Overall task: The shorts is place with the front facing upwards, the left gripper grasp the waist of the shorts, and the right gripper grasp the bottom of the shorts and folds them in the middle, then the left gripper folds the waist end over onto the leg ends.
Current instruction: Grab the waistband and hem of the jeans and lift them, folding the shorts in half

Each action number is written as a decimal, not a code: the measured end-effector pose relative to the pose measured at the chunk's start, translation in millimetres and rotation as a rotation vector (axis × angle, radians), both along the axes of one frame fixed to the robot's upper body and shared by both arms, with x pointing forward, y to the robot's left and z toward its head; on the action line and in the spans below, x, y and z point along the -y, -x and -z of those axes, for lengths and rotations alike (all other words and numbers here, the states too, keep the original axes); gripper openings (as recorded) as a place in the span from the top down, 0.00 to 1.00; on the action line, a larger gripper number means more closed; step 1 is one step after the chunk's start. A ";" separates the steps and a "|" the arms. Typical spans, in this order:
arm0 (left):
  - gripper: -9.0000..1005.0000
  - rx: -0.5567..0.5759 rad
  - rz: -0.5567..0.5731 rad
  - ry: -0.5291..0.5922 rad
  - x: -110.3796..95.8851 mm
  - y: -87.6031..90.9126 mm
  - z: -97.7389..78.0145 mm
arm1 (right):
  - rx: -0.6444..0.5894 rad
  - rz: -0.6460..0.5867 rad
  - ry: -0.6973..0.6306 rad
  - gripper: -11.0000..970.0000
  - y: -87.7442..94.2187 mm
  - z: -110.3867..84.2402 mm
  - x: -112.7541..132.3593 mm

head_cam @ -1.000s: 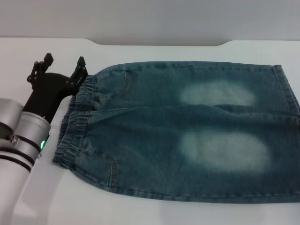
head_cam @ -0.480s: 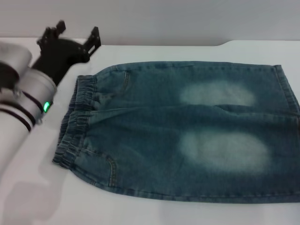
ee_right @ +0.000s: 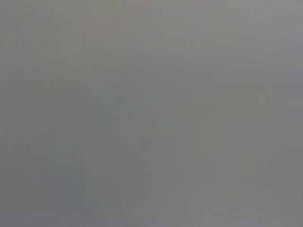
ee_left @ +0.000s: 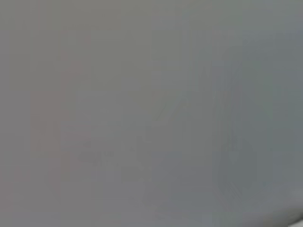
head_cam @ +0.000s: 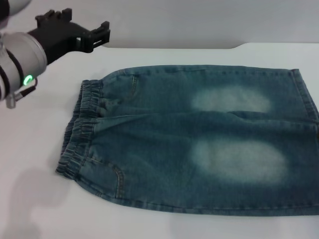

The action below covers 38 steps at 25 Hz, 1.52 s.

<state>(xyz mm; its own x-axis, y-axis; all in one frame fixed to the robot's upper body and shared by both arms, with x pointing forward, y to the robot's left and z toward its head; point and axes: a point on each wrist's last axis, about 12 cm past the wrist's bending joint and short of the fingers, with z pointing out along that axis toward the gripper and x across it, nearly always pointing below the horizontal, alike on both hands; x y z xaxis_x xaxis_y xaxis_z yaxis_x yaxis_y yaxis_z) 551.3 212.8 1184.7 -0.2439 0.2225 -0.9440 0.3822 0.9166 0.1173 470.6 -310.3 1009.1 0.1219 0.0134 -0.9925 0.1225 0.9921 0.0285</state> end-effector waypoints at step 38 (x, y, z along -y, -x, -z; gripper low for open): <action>0.23 -0.332 -0.103 -0.147 -7.7 -13.6 -3.3 | -0.109 -0.097 -0.089 0.28 -99.1 -87.9 48.2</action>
